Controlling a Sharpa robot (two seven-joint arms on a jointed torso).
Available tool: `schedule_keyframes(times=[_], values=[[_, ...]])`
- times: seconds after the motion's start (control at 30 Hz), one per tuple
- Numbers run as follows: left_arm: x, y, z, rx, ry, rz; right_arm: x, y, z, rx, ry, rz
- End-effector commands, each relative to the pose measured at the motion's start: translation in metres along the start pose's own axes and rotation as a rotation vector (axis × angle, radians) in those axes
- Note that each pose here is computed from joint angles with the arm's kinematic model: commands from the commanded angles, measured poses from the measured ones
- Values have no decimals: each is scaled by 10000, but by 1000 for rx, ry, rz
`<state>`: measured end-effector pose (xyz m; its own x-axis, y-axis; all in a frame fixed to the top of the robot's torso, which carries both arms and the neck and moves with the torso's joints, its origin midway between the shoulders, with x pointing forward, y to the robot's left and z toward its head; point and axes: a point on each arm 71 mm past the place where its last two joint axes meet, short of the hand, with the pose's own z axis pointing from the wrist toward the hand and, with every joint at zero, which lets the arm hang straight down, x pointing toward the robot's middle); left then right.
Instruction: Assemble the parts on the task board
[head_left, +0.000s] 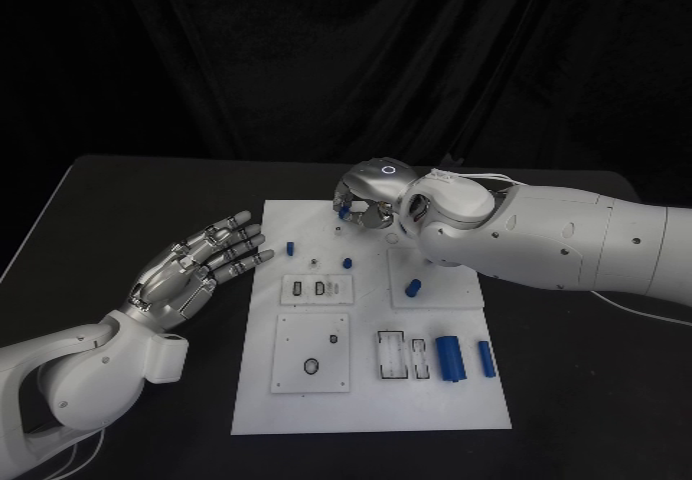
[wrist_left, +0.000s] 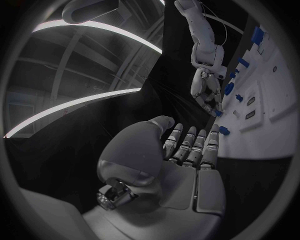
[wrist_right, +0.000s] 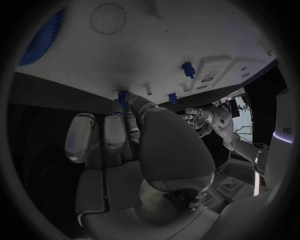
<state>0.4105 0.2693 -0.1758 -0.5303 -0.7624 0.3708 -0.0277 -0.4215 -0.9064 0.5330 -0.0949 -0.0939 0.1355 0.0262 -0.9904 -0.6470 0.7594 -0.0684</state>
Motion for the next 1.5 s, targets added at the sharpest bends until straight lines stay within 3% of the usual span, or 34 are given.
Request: schedule_keyframes(times=[0.03, 0.33, 0.6, 0.8, 1.1, 1.37, 1.5], values=[[14, -140, -4, 198, 12, -19, 62, -32, -8, 25, 40, -11], [5, -143, -11, 197, 9, -18, 75, -65, -23, 40, 43, -11], [-5, -158, -37, 199, 4, -16, -31, -130, -100, 33, -60, 2], [-5, -169, -57, 200, 0, -14, -277, -288, -297, 67, -117, 9], [-3, -174, -70, 200, -3, -14, -432, -599, -754, 146, -64, 66], [-9, -173, -82, 197, -7, -16, -340, -799, -1101, 240, 9, 139], [-15, -172, -83, 197, -8, -16, -252, -848, -1188, 279, 58, 154]])
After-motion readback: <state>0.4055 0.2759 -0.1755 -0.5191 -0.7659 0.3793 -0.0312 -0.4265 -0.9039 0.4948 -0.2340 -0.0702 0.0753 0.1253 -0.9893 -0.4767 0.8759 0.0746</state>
